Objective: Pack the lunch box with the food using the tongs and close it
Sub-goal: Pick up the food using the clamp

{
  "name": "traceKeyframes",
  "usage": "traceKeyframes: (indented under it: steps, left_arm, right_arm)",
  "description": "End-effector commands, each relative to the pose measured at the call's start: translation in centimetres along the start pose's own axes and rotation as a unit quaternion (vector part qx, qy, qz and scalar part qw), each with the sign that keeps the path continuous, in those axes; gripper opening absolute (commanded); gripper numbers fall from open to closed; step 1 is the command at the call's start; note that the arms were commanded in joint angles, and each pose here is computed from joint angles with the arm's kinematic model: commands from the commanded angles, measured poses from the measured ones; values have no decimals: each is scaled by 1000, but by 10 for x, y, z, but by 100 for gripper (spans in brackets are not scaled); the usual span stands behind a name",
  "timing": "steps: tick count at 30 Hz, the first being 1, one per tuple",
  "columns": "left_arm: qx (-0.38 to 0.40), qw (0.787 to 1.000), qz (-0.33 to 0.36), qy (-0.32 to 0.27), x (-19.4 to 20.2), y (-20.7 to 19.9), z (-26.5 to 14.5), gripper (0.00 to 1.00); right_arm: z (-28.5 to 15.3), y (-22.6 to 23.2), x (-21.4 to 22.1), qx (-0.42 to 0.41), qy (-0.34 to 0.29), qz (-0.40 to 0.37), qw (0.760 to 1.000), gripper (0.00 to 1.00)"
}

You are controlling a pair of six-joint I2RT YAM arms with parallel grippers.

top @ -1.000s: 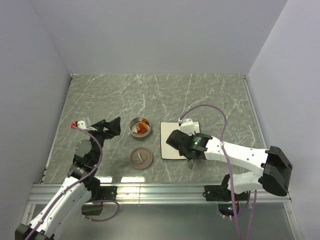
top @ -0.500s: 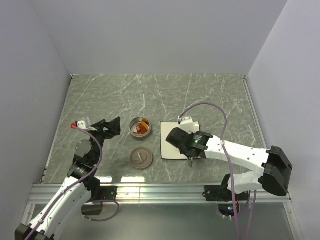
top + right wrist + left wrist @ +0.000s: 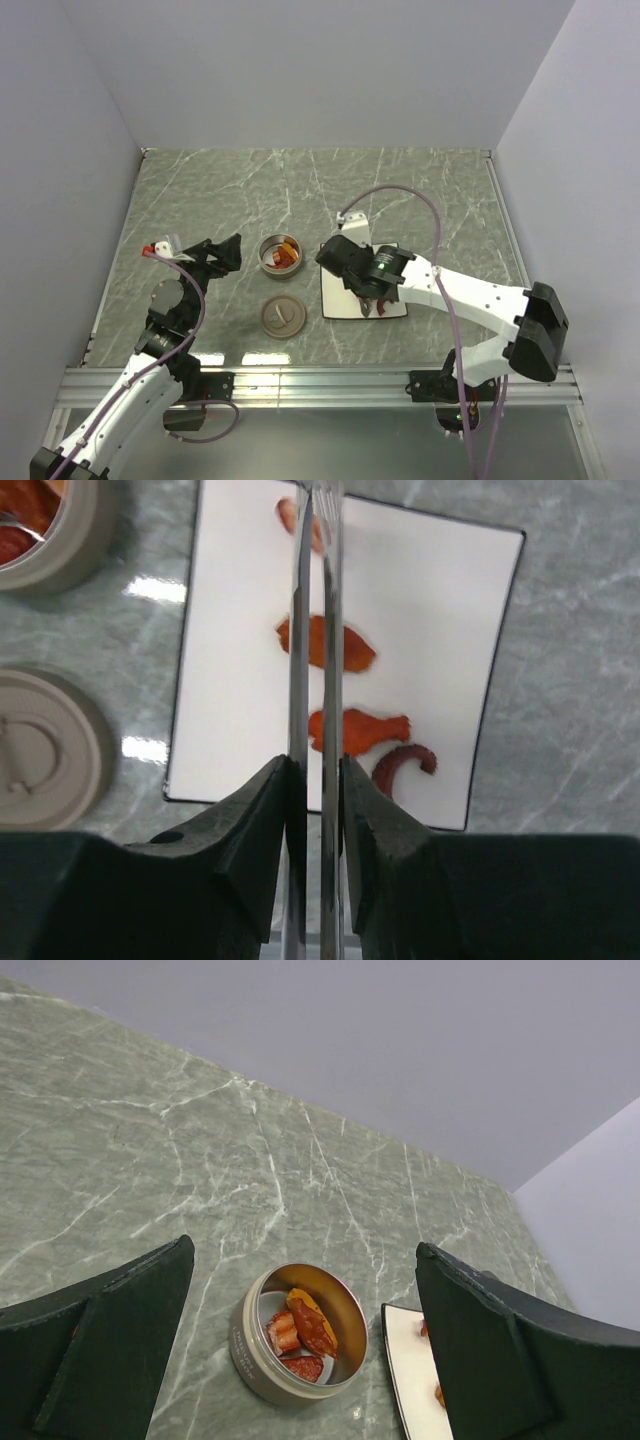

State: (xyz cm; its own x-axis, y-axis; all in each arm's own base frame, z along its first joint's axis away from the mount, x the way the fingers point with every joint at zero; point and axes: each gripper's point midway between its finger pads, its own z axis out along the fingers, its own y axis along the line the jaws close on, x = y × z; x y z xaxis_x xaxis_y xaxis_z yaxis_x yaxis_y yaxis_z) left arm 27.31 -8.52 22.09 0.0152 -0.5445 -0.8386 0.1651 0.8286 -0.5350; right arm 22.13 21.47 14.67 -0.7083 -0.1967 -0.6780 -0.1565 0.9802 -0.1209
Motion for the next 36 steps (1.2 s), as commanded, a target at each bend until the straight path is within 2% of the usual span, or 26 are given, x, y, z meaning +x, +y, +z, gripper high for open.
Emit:
traceKeyframes:
  steps: [1,6,10,11,22,36]
  left_arm:
    - [13,1000,-6,-2,0,-5,0,100]
    - [12,1000,-5,-1,0,-5,0,100]
    - [11,1000,-5,-3,-1,-5,0,99]
    - [11,1000,-5,-4,-1,-5,0,100]
    - [12,1000,-5,-1,0,-5,0,100]
    - [13,1000,-6,-2,-1,-5,0,99]
  right_arm:
    - [-9,29,-35,-35,-40,-9,999,35]
    - [-17,66,-59,-72,-59,-32,995,35]
    - [-12,76,-64,-68,-59,-42,995,36]
    - [-8,75,-63,-60,-58,-43,996,40]
    - [-8,46,-35,-49,-50,-14,997,53]
    - [12,25,-11,-30,-30,1,999,53]
